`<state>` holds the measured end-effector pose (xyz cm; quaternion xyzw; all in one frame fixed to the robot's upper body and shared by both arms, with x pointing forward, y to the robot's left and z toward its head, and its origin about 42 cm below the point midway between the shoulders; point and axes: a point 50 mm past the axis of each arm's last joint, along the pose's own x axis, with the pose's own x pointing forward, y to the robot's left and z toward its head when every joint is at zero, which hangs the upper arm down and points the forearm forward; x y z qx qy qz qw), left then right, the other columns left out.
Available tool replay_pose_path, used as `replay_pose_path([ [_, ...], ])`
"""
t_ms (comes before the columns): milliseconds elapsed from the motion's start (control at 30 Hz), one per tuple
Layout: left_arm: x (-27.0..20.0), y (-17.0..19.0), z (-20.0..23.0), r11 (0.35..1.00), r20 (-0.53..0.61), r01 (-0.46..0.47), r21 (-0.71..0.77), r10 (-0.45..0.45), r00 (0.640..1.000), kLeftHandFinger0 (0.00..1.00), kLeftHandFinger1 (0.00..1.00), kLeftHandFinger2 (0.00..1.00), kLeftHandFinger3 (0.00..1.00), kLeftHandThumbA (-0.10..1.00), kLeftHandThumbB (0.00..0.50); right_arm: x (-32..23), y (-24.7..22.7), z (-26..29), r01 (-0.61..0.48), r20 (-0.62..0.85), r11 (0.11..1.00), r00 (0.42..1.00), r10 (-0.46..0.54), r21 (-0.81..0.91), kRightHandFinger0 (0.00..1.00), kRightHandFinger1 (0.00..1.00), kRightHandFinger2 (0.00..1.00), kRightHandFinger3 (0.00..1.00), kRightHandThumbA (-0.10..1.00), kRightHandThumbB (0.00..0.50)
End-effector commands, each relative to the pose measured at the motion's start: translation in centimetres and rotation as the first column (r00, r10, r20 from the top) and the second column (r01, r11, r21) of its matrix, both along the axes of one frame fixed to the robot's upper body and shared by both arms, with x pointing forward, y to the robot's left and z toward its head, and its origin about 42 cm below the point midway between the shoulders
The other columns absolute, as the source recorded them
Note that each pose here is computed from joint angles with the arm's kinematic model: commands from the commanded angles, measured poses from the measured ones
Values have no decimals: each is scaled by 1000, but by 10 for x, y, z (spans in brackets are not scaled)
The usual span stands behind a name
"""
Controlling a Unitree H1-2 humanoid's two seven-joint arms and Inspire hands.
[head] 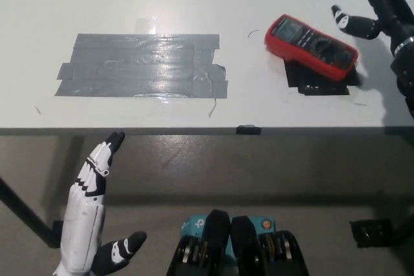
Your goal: The robot first picks the multimeter with right hand and then unfolds the black stand on the back of it using left hand
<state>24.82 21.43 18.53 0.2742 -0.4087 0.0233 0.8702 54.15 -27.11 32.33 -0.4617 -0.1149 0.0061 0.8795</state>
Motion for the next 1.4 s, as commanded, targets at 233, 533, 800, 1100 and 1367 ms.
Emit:
replay_pose_path([
  [233,11,3,14,1000,71,8,-28,-6,997,1000,1000,1000,1000,1000,101,-47,9,93,-168,269,985,951,152,35,1000,1000,1000,1000,351,288],
  [533,56,-9,30,997,58,54,-58,-50,997,1000,1000,1000,1000,1000,96,-148,10,122,-436,503,877,815,289,202,1000,1000,1000,1000,426,283],
  [800,85,7,10,981,-244,76,-177,-119,962,1000,1000,1000,1000,1000,107,-207,19,64,-533,517,747,803,297,398,924,1000,1000,1000,509,240],
  [1100,67,15,-34,973,-447,34,-229,-137,884,1000,1000,1000,1000,1000,147,-216,35,-96,-275,243,784,956,163,556,1000,1000,1000,1000,778,144],
  [1367,30,15,-70,968,-566,-8,-251,-140,813,1000,1000,1000,1000,1000,147,-240,26,-153,-176,36,804,981,190,568,1000,1000,1000,1000,698,165],
])
